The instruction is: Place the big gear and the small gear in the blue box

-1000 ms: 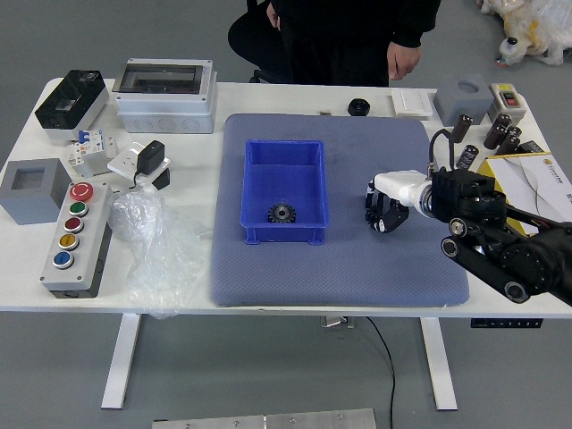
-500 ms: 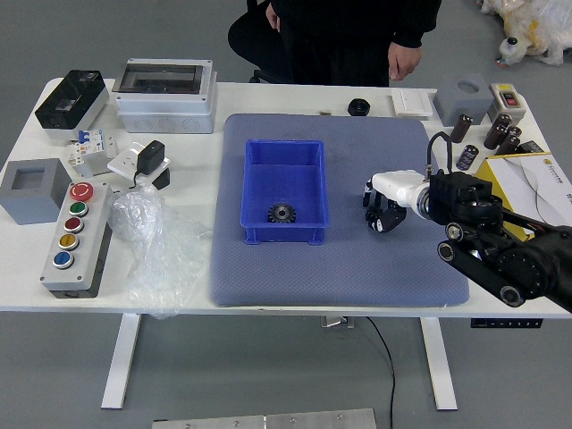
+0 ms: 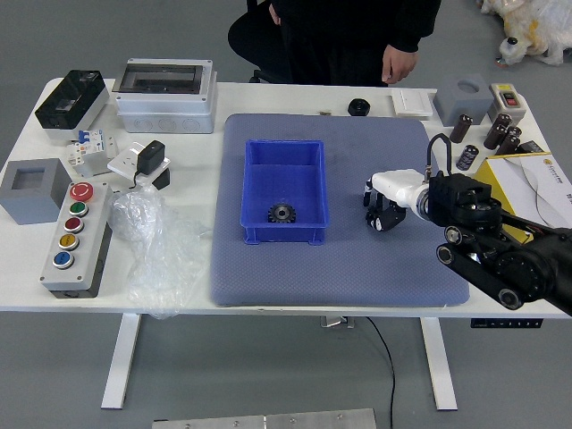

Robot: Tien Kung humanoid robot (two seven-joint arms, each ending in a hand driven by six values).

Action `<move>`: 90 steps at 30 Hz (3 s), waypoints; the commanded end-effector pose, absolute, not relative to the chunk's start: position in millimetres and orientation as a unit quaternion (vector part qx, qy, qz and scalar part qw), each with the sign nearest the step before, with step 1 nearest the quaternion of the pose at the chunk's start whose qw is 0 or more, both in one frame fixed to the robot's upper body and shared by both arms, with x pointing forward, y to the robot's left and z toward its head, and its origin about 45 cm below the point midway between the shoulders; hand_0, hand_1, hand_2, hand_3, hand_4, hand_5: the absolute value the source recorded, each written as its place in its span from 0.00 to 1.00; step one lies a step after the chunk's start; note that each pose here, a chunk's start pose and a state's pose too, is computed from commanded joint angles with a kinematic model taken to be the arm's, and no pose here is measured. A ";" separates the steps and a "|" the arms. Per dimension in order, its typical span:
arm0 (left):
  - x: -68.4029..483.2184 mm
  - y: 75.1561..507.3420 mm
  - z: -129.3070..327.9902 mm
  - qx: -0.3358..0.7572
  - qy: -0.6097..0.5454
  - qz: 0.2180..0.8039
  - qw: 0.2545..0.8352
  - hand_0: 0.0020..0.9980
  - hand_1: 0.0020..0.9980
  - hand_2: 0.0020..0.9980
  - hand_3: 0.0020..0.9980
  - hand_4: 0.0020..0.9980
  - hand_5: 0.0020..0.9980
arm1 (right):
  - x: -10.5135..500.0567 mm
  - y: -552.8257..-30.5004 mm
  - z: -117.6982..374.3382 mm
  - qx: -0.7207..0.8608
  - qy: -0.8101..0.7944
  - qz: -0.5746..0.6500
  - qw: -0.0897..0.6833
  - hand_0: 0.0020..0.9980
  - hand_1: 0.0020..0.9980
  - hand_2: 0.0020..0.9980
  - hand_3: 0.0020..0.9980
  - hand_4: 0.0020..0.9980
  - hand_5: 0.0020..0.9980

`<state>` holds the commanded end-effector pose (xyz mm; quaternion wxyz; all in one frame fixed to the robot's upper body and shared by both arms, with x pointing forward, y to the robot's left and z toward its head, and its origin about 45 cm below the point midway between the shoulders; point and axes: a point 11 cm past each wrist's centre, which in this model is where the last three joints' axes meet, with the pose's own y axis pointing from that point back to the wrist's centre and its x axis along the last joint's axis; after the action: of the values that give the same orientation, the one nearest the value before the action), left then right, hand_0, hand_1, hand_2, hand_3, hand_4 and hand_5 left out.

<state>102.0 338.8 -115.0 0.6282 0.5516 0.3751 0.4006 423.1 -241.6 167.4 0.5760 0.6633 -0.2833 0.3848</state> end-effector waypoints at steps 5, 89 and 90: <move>102.1 338.6 -115.0 0.551 0.375 0.401 0.628 0.86 0.83 0.83 0.78 0.59 0.37 | 422.4 -242.2 165.7 0.663 -0.284 0.385 0.577 0.34 0.37 0.43 0.58 0.63 0.11; 94.3 340.0 -116.3 0.563 0.375 0.387 0.627 0.86 0.83 0.83 0.77 0.59 0.37 | 450.9 -116.7 233.2 0.711 -0.296 0.434 0.468 0.39 0.36 0.43 0.57 0.53 0.09; 94.3 339.7 -116.4 0.563 0.375 0.387 0.627 0.86 0.83 0.83 0.77 0.59 0.37 | 450.4 -117.2 231.2 0.712 -0.296 0.432 0.469 0.39 0.36 0.43 0.57 0.53 0.09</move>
<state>94.3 339.7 -116.4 0.6267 0.5626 0.3753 0.3871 450.4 -117.2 231.2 0.4690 0.7116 -0.2956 0.4316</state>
